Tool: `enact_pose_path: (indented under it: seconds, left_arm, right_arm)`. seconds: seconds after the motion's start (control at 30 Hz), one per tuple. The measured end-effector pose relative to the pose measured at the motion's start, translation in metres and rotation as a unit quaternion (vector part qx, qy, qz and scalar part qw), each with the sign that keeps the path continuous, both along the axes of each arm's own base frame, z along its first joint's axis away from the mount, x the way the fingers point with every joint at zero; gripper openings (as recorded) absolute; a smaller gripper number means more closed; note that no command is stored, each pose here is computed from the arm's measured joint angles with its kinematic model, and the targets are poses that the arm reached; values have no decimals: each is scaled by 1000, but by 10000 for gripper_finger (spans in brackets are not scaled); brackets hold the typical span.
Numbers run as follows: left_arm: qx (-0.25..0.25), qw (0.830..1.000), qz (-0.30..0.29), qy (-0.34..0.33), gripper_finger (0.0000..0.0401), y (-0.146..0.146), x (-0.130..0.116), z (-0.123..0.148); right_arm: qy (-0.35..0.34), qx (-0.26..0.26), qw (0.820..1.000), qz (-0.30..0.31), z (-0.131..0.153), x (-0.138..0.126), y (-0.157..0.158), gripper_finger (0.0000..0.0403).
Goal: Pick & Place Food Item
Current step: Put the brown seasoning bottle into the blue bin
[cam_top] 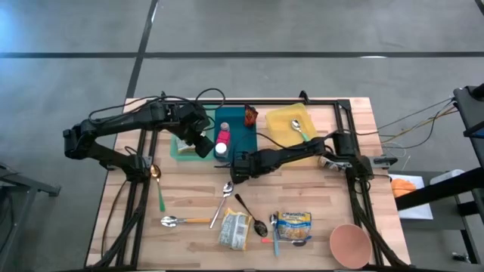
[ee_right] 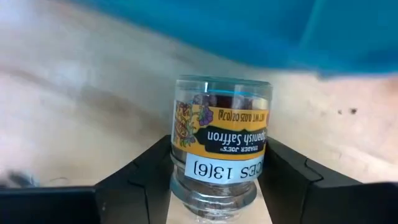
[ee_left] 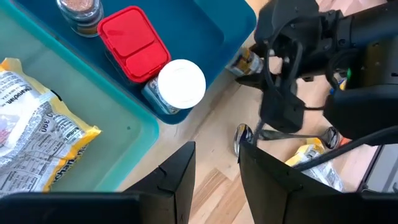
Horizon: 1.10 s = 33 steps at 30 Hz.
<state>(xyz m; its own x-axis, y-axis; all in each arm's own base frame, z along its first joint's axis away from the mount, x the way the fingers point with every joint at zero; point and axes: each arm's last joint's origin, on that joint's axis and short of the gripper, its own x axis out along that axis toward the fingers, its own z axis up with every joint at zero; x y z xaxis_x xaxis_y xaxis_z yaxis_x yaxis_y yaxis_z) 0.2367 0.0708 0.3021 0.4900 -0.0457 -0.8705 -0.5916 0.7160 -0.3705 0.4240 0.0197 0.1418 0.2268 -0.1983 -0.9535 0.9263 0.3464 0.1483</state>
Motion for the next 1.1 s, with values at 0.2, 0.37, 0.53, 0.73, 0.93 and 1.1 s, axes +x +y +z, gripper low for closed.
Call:
enact_pose_path:
  seconds: [0.2, 0.37, 0.53, 0.73, 0.93, 1.1]
  left_arm:
    - [-4, 1000, -2, 0, 130, 0, 0, 0]
    - [-42, 999, -25, -23, 130, -3, 2, 2]
    - [-60, 993, -32, -92, 130, -5, 14, 8]
    - [-128, 964, -37, -228, 142, -9, 36, 13]
    - [-180, 937, -6, -301, 207, -8, 45, 9]
    - [-210, 935, 24, -284, 276, -8, 45, -2]
  right_arm:
    - [-5, 5, 982, 190, 25, 1, 21, 184]
    - [-12, -54, 936, 347, 66, -11, 45, 184]
    - [-33, -160, 888, 430, 111, -29, 58, 184]
    - [-57, -214, 880, 421, 147, -44, 51, 184]
    - [-57, -227, 883, 407, 159, -52, 42, 184]
    - [-59, -249, 874, 414, 167, -55, 40, 184]
